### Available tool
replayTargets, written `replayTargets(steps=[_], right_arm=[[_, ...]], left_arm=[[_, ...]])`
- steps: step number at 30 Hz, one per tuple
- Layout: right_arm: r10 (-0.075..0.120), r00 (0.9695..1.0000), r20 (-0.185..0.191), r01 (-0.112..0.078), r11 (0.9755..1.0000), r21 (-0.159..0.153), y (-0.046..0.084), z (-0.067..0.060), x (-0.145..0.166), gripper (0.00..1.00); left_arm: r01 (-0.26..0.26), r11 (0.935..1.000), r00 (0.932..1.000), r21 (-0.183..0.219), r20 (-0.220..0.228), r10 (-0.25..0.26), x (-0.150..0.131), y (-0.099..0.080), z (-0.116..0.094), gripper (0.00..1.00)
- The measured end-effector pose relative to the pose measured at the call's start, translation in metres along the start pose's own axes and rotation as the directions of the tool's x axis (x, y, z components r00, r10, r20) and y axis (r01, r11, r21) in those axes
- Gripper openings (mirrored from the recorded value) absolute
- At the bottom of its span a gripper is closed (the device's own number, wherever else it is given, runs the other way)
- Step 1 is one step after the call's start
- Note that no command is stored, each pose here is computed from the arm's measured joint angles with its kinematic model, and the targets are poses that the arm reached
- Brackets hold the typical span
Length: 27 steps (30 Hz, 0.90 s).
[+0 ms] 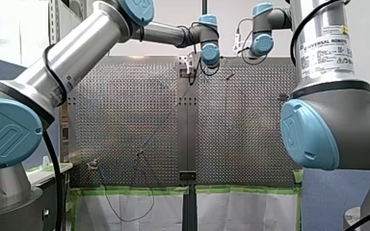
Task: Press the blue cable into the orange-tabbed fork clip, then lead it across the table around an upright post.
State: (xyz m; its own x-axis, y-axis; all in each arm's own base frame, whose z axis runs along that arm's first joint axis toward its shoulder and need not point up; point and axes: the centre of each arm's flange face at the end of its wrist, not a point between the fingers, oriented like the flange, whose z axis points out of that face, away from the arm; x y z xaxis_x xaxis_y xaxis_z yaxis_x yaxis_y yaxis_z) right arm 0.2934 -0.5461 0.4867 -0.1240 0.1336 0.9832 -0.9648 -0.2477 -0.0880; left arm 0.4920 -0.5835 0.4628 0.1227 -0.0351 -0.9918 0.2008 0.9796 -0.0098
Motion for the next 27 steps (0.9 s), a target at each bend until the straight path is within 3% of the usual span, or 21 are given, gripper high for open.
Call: replayTargets(steps=[10,20,27], right_arm=[[-0.001,0.9995,0.031,0.001,1.0,-0.002,0.011,0.011,-0.023,0.0],[-0.003,0.9993,0.036,0.002,0.9998,0.019,0.019,0.02,-0.03,0.0],[-0.002,0.9993,0.037,0.001,0.9999,0.016,0.024,0.026,-0.033,0.0]], left_arm=[[0.041,0.9987,0.9983,0.03,0.04,-0.042,-0.016,-0.01,0.008,0.0],[0.015,0.9993,0.9999,0.036,-0.008,-0.015,0.035,-0.025,0.023,0.0],[0.005,0.9996,0.9997,0.026,-0.022,-0.004,0.053,-0.024,0.031,0.0]])
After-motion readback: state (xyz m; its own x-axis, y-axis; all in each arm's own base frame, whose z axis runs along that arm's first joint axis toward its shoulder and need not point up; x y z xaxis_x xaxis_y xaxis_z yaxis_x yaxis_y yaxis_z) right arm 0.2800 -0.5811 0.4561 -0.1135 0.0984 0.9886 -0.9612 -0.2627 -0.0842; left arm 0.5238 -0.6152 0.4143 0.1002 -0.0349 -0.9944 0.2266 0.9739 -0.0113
